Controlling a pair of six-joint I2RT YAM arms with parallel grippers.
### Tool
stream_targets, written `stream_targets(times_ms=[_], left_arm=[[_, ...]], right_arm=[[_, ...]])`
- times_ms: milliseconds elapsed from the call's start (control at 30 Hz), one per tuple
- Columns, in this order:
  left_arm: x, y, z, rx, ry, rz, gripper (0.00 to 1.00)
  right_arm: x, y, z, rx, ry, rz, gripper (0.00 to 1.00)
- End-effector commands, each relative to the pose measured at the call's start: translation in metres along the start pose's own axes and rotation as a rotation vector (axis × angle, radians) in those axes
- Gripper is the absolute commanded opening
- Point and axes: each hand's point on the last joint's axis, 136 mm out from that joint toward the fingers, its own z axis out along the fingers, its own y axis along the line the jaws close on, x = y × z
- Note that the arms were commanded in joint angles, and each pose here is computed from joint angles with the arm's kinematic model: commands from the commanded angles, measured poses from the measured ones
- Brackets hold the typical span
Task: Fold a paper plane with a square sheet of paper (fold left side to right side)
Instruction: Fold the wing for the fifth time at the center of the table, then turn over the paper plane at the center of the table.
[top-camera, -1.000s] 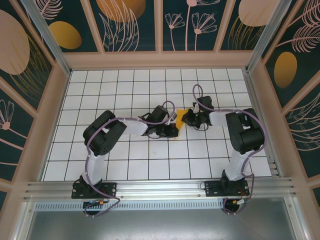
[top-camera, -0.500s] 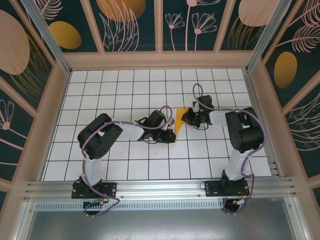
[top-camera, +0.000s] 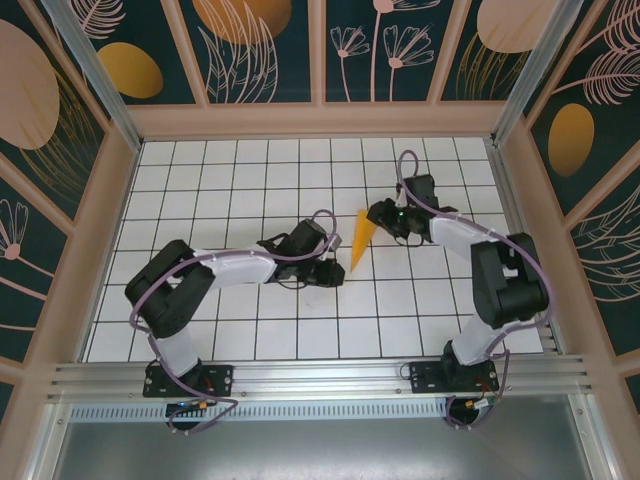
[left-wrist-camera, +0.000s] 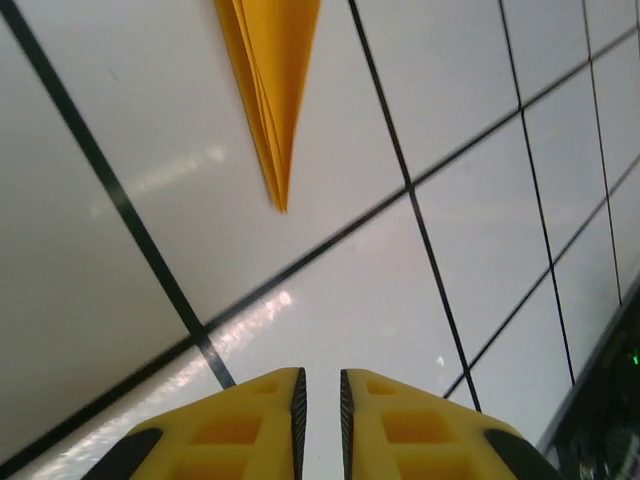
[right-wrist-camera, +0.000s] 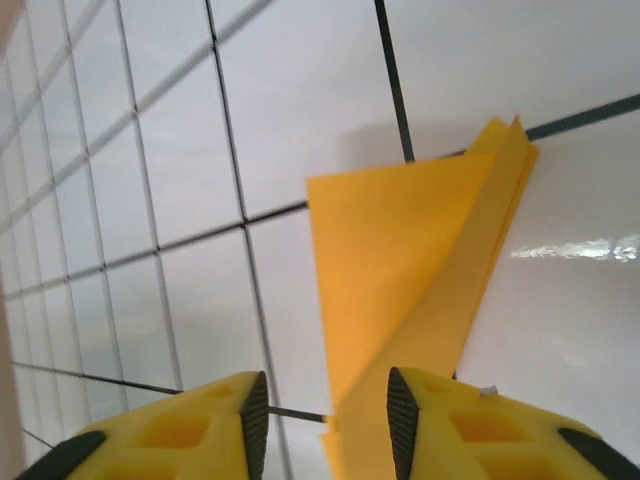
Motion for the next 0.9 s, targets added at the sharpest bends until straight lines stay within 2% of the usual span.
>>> stream_targets(times_ms=[0,100,200,233,567,667,767,833,867], left_arm=[[-0.032,0.017,-0.025,-0.163,-0.161,0.016,0.21],[-0.052,0.028,-0.043,-0.259,-0.28,0.004,0.23],[-0.064,0.032,-0.056,-0.315,-0.353,0.007,0.26],[-0.077,0.024,-0.063,-0.313,-0.392,0.015,0.27],[-0.093,0.027,-0.085,-0.389,-0.482,0.033,0.29],[-0.096,0.029,-0.096,-0.415,-0.521,0.028,0.29],[-0.101,0.029,-0.112,-0.433,-0.583,0.023,0.35],[-0.105,0.025,-0.125,-0.435,-0.629,0.022,0.37],[-0.102,0.03,-0.126,-0.449,-0.63,0.022,0.37]], right_arm=[[-0.002,-0.014,-0.021,0.121,-0.035,0.037,0.5],[0.014,-0.021,-0.019,0.16,0.002,0.073,0.58],[0.03,-0.028,-0.012,0.178,0.036,0.101,0.59],[0.034,-0.027,-0.008,0.162,0.05,0.106,0.59],[0.045,-0.015,0.024,0.152,0.119,0.063,0.55],[0.049,-0.019,0.029,0.162,0.139,0.063,0.35],[0.05,-0.008,0.029,0.117,0.143,0.034,0.1],[0.049,0.006,0.024,0.069,0.138,-0.014,0.0],[0.048,0.012,0.021,0.049,0.135,-0.036,0.0]])
